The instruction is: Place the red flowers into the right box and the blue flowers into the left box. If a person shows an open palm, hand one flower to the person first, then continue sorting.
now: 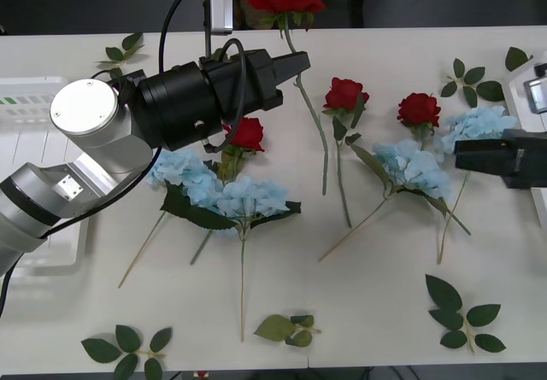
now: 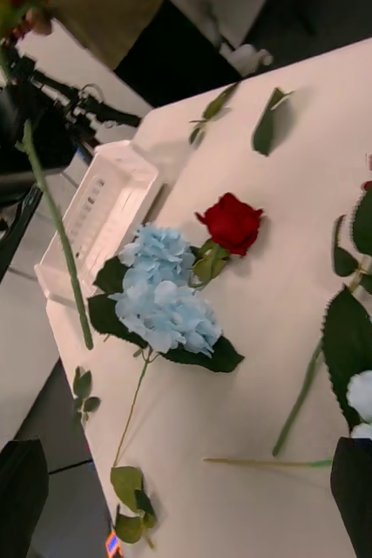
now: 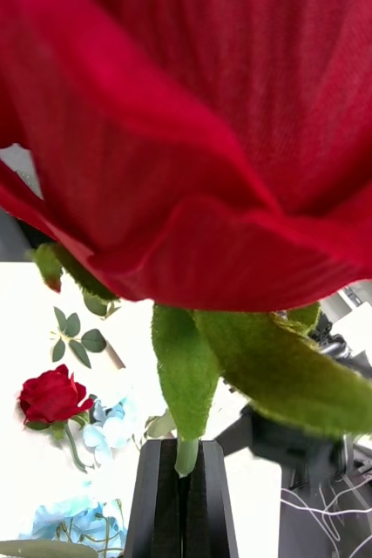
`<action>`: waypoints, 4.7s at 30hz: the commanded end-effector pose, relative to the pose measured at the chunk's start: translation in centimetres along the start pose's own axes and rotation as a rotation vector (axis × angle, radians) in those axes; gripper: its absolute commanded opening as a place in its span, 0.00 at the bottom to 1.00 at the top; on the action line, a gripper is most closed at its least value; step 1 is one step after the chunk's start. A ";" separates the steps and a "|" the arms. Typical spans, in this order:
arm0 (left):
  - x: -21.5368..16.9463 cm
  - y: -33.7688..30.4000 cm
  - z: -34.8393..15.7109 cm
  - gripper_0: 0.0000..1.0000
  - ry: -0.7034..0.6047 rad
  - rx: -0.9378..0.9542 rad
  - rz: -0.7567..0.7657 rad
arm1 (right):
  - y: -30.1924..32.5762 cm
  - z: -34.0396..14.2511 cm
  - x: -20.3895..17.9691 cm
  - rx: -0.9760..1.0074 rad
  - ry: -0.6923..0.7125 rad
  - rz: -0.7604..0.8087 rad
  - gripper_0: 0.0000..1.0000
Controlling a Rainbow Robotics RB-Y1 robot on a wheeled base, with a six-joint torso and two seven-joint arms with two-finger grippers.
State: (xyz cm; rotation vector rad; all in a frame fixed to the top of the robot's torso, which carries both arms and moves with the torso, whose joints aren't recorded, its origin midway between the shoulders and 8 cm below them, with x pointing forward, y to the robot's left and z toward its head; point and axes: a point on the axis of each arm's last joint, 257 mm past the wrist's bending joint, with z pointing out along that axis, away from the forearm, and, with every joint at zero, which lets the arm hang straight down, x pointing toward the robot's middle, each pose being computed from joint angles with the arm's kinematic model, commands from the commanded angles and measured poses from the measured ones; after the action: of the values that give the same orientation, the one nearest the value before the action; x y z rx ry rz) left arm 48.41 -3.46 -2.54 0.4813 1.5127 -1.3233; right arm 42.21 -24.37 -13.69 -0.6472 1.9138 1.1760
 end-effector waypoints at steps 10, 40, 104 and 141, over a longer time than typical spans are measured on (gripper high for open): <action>-1.6 -2.8 1.0 0.00 -0.008 0.055 0.088 | 4.8 10.1 -0.6 -0.122 -0.084 -0.229 0.94; -1.3 -2.8 1.1 0.00 -0.003 0.055 0.083 | 13.9 21.7 -3.0 -0.231 -0.241 -0.210 0.50; 0.5 -0.8 -0.6 1.00 0.023 0.011 0.059 | -17.7 -22.5 -1.4 0.998 0.218 0.109 0.00; 8.4 14.1 -35.8 1.00 1.107 -1.161 -0.119 | -20.5 -24.9 3.7 1.161 0.282 0.186 0.78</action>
State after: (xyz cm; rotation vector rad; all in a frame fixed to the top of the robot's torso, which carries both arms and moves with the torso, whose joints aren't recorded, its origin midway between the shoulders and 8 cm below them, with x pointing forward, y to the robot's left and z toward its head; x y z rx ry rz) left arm 42.83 30.46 -18.68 0.2790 2.8495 -0.0209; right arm 46.22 -58.63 -21.91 0.0551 2.5072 -0.1655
